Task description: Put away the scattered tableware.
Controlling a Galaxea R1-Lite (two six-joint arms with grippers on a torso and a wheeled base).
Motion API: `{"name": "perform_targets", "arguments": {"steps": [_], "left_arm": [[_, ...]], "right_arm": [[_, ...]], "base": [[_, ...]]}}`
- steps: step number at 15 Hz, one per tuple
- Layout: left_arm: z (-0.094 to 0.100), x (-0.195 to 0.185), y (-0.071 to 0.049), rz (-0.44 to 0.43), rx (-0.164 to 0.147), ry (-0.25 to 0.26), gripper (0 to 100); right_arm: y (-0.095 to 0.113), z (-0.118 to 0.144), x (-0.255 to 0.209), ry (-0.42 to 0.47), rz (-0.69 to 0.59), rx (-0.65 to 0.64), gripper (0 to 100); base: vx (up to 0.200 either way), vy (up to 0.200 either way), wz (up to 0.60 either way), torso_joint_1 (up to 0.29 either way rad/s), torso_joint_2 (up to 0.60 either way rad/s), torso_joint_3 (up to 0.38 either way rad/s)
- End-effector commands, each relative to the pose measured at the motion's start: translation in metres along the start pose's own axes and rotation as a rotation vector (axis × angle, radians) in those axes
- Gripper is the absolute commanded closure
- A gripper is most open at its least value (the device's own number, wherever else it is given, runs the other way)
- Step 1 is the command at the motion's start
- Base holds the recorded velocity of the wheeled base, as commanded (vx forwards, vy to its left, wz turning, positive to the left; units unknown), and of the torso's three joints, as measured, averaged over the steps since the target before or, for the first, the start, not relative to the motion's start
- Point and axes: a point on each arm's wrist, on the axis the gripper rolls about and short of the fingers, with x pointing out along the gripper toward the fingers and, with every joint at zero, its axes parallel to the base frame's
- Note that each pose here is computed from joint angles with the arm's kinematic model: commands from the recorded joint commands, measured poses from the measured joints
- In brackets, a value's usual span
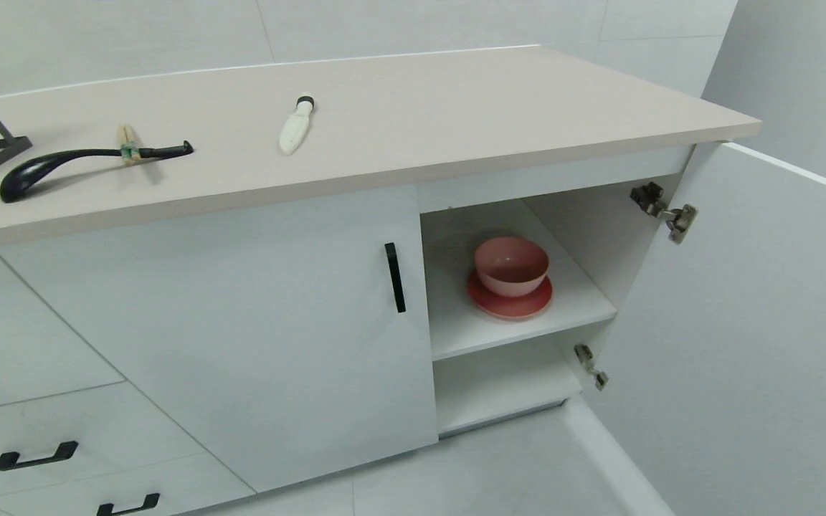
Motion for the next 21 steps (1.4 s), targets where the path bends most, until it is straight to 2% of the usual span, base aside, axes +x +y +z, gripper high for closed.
{"name": "perform_targets", "arguments": {"steps": [1,15,21], "left_arm": [[-0.0001,-0.0001,0.0000,0.001,0.000,-0.001,0],[-0.0001,-0.0001,0.0001,0.003,-0.001,-0.001,0],[0.0001,-0.0001,0.0001,0.004,-0.009,-0.003,0]], "right_arm": [[0.0000,0.0000,0.0002,0.004,0.000,0.000,0],[0.0000,0.0000,0.0002,0.004,0.000,0.002,0],[0.0000,0.0000,0.0002,0.004,-0.001,0.003,0]], "base": [[-0.200,-0.200,0.00,0.002,-0.01,0.002],[0.000,-0.200,0.00,0.002,0.00,0.002],[-0.200,-0.033,0.00,0.004,0.00,0.003]]}}
